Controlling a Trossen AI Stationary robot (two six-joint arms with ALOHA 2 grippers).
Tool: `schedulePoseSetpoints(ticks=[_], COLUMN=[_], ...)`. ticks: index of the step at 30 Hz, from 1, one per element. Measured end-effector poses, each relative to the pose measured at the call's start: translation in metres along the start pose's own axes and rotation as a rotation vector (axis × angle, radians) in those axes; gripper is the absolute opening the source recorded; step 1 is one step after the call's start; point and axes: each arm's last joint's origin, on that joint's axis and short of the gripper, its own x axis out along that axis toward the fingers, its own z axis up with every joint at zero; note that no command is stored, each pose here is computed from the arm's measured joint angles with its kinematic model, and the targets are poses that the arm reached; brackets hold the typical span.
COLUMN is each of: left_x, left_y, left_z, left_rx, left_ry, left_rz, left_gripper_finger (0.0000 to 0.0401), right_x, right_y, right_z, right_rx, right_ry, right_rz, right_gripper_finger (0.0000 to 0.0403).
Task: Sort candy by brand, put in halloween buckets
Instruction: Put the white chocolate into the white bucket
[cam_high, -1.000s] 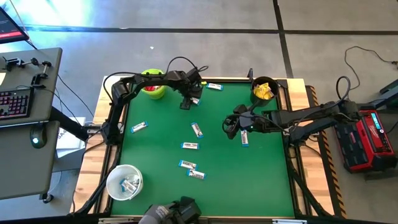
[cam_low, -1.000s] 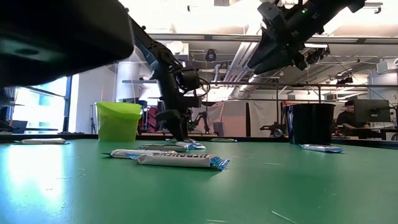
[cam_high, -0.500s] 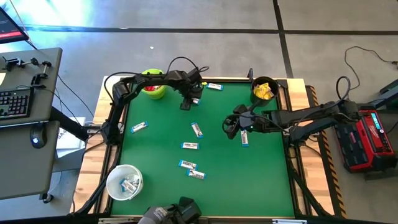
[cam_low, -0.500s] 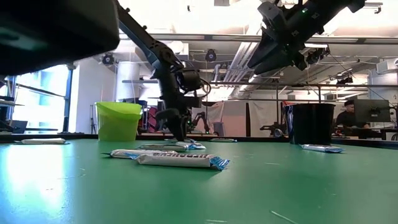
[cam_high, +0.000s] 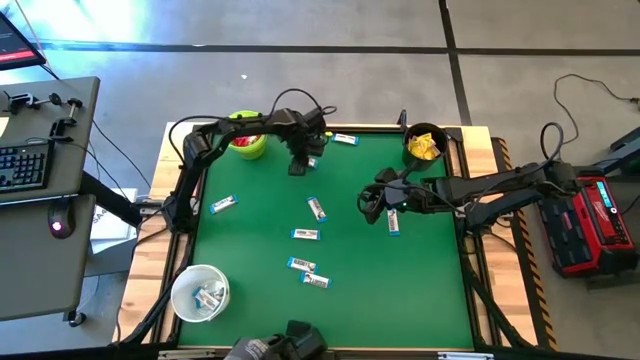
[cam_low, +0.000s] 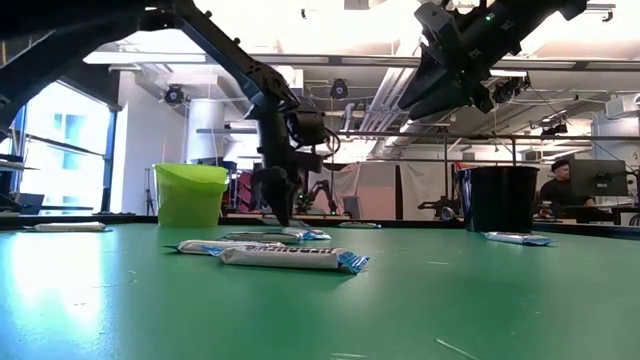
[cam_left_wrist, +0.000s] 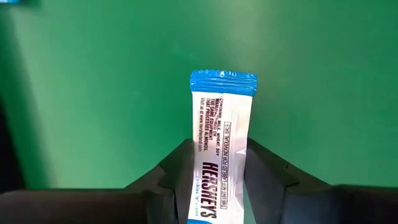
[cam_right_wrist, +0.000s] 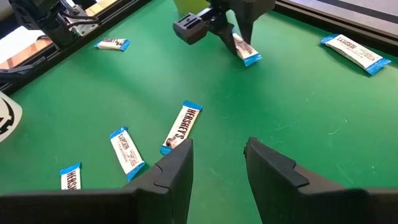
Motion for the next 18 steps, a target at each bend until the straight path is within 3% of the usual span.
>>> schedulePoseSetpoints(ticks=[8, 18], left_x=[-0.016, -0.064], left_y=[-0.013, -0.034], left_z=[0.006, 0.022], left_rx=[-0.046, -0.092], left_ry=[0.034, -0.103], left_rz=[-0.064, -0.052], left_gripper_finger=[0.0101, 0.0086], right_x=[0.000, 0.000], right_y=[0.000, 0.000], right_z=[0.000, 0.000], right_rx=[-0.007, -0.053], right_ry=[0.000, 0.000], right_rz=[0.000, 0.000], right_gripper_finger=[0.0134, 0.0134])
